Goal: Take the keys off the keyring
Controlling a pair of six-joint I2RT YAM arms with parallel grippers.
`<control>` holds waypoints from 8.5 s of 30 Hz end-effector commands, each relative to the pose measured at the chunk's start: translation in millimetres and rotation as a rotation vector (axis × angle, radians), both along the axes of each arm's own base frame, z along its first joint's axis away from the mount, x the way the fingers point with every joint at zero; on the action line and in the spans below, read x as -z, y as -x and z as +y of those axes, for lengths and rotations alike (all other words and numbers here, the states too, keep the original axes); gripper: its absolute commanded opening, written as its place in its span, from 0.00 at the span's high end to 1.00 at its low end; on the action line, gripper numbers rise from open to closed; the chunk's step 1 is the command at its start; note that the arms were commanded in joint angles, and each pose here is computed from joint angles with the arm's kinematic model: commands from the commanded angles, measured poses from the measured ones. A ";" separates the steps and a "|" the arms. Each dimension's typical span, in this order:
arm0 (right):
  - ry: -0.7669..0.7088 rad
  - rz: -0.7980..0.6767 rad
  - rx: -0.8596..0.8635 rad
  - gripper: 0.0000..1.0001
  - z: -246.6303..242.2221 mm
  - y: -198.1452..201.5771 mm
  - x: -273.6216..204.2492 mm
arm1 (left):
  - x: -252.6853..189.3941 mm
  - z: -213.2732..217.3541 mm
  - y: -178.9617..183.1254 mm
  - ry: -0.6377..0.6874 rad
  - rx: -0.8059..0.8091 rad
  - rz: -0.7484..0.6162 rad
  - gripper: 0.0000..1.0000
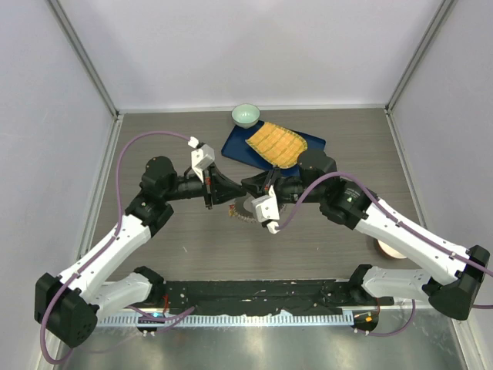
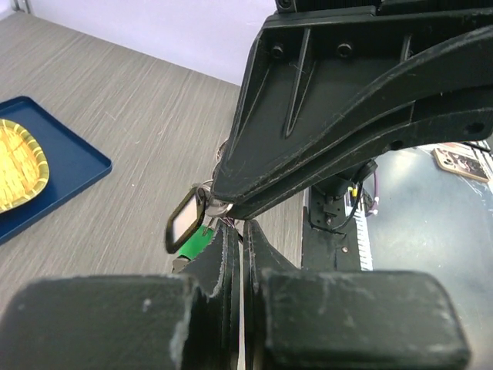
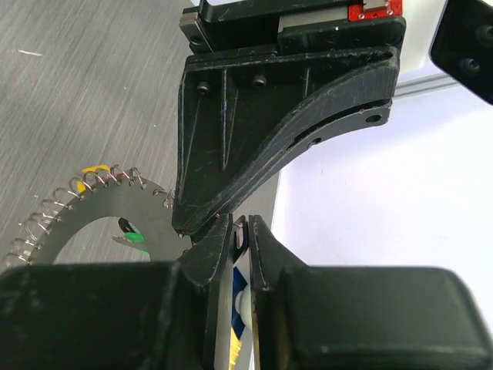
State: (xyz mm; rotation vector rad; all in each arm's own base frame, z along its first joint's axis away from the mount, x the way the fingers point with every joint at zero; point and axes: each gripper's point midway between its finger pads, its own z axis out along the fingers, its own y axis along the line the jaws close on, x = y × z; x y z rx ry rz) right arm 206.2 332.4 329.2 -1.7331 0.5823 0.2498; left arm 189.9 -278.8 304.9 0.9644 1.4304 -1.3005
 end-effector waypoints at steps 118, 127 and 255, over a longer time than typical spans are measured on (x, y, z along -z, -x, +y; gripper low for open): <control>-0.584 0.839 0.099 0.99 -36.2 71.4 13.0 | -59.2 -2.3 86.1 0.189 0.479 -0.241 1.00; -0.639 0.798 0.180 0.87 -53.3 62.9 -1.1 | -54.6 -4.3 82.5 0.184 0.473 -0.239 1.00; -0.406 0.390 0.368 0.99 -61.6 21.3 -12.4 | -15.5 -9.7 75.8 0.013 0.471 -0.208 1.00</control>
